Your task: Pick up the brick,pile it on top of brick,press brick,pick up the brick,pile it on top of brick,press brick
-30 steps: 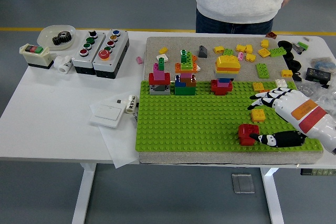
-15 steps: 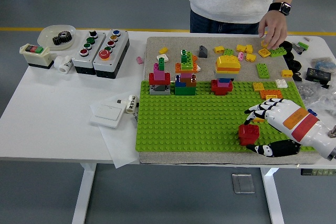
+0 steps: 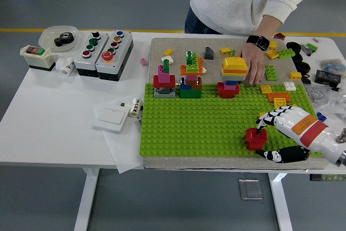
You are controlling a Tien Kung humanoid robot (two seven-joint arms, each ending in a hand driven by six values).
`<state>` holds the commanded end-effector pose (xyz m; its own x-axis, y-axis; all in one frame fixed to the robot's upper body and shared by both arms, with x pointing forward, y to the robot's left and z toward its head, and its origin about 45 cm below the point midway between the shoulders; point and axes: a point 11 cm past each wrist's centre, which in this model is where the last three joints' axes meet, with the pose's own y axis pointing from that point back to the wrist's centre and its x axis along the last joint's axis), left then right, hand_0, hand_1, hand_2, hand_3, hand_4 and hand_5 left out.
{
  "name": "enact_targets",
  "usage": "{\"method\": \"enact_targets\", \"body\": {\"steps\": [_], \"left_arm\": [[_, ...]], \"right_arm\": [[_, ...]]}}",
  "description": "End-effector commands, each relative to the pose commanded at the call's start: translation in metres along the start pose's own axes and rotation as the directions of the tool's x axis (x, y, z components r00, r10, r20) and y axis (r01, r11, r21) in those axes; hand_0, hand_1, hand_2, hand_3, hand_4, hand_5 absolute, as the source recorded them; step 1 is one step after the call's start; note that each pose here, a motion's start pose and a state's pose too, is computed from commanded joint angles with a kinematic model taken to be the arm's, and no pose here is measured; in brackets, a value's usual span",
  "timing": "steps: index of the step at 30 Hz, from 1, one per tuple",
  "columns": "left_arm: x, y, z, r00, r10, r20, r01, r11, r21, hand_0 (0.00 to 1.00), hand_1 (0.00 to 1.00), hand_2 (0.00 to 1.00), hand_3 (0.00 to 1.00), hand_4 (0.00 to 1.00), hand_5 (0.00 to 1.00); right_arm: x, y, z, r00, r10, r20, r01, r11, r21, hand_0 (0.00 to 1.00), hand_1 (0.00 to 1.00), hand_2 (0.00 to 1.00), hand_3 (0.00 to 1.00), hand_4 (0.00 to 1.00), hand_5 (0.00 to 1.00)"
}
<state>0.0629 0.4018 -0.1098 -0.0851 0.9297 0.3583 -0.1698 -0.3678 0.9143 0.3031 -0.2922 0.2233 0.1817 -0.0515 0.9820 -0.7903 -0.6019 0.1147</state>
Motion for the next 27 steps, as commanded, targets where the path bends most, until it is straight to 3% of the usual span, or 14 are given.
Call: {"method": "enact_targets", "body": {"steps": [27], "left_arm": [[-0.001,0.0,-0.004,1.0,-0.001,0.01,0.0,1.0,0.011,0.819,0.899,0.921,0.817,0.809,0.808]], "right_arm": [[-0.012,0.002,0.005,1.0,-0.025,0.016,0.026,1.0,-0.015,0.614,0.609,0.647,0.552,0.792,0.532]]}}
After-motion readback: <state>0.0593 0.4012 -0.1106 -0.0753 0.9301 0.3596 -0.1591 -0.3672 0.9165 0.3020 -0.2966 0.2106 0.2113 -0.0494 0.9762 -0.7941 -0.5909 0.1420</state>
